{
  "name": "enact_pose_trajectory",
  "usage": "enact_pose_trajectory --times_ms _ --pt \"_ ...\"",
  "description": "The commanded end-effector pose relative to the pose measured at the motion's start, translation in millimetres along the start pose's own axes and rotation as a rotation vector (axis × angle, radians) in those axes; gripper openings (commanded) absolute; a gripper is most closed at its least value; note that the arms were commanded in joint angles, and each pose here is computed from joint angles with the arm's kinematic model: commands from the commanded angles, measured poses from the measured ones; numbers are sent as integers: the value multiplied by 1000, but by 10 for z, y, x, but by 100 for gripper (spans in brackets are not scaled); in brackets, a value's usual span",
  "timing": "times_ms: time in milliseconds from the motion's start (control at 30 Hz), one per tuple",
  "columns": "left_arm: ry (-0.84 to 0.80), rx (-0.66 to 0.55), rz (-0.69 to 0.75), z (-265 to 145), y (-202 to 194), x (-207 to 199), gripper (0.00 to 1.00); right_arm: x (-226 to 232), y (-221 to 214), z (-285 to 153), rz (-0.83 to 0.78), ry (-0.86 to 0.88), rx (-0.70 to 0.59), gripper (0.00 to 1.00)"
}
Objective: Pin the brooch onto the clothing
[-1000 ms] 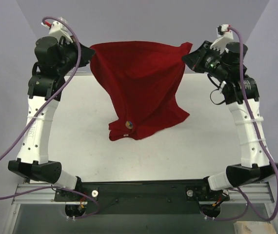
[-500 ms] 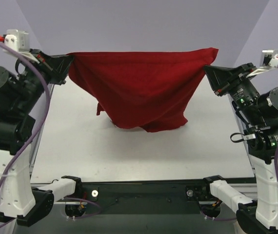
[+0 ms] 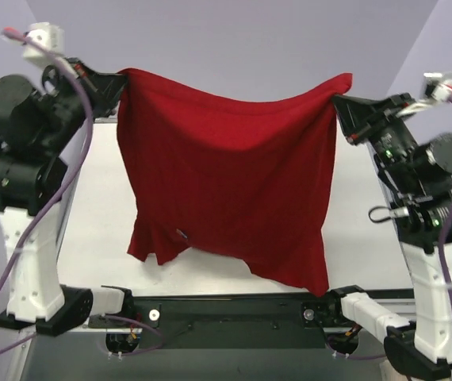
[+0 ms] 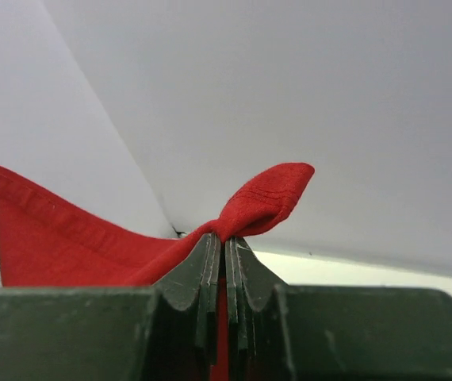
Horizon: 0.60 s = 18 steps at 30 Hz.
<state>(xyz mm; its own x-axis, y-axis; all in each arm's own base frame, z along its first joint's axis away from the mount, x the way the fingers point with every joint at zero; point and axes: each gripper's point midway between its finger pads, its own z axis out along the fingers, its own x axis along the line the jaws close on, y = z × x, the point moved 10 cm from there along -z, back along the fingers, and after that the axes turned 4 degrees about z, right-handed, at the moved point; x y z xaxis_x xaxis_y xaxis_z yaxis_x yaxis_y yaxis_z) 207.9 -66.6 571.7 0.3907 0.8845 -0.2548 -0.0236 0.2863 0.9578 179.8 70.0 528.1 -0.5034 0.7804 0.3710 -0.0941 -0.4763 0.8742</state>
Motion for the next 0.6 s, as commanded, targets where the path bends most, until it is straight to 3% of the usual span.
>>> enact_pose_trajectory --times_ms 0,167,467,567 --pt "100 115 -32 442 -251 248 0 -311 -169 501 -39 -93 15 0" --pt "121 112 -20 636 -175 309 0 -362 -60 689 -60 -140 -12 0" --pt "70 -117 48 237 389 68 0 -91 339 457 -72 -75 -155 0" --pt "64 -139 57 85 423 23 0 -11 366 310 -60 -44 -175 0"
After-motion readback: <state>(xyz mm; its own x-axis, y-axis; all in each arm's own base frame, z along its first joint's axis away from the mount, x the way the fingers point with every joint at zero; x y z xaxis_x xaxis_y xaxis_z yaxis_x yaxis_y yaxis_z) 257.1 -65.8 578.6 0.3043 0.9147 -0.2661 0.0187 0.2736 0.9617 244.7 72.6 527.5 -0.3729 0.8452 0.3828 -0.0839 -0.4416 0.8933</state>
